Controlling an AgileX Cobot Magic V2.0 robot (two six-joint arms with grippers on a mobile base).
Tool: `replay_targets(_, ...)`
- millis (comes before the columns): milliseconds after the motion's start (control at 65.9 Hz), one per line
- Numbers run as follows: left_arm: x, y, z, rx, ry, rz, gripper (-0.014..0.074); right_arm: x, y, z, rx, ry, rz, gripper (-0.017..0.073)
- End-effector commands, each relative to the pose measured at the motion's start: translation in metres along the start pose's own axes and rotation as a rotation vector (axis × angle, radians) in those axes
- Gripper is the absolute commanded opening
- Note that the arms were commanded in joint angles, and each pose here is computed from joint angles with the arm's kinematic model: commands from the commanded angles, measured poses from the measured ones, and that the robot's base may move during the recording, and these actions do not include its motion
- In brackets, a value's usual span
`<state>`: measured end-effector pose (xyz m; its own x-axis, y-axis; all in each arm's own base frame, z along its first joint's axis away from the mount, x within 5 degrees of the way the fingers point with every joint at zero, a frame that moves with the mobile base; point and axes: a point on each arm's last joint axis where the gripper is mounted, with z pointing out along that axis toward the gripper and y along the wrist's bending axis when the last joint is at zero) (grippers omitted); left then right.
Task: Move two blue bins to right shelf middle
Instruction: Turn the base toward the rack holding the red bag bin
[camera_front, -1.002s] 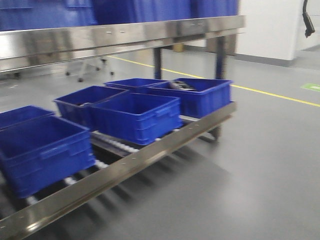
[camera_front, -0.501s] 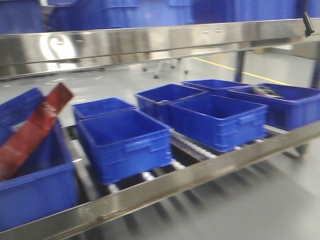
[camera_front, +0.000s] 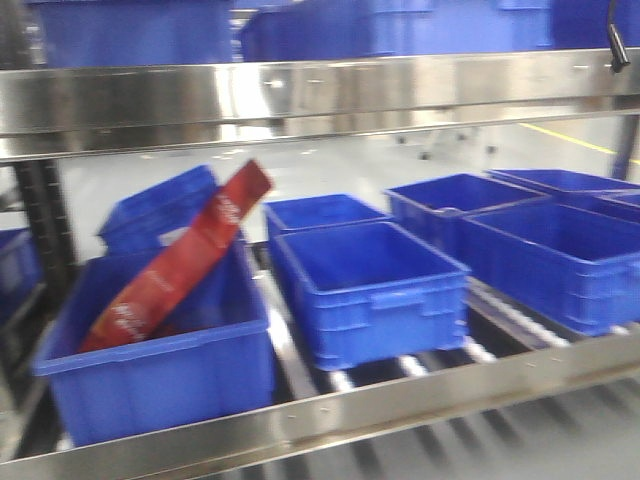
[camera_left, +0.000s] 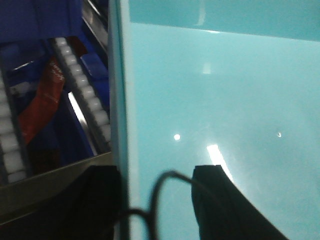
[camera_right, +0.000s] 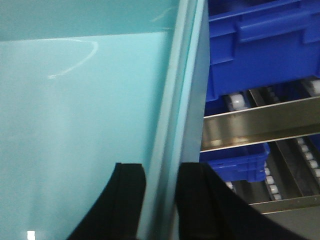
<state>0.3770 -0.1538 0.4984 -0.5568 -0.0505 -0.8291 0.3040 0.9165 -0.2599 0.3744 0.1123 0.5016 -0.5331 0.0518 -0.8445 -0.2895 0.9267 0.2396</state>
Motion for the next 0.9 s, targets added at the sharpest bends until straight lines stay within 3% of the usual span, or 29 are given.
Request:
replay_targets(0,-0.0079,-0.0210,-0.0230,0.144,-0.073,0.003,-0.0111,-0.0214,0.0054,-0.0133,-0.039,-0.215,0.012,-0.0154)
replay_targets(880,-0.0079,-0.0210,-0.0230,0.144,-0.073,0.003,-0.0111,-0.0214,0.0054,-0.0133,-0.039,-0.215,0.012,-0.0154)
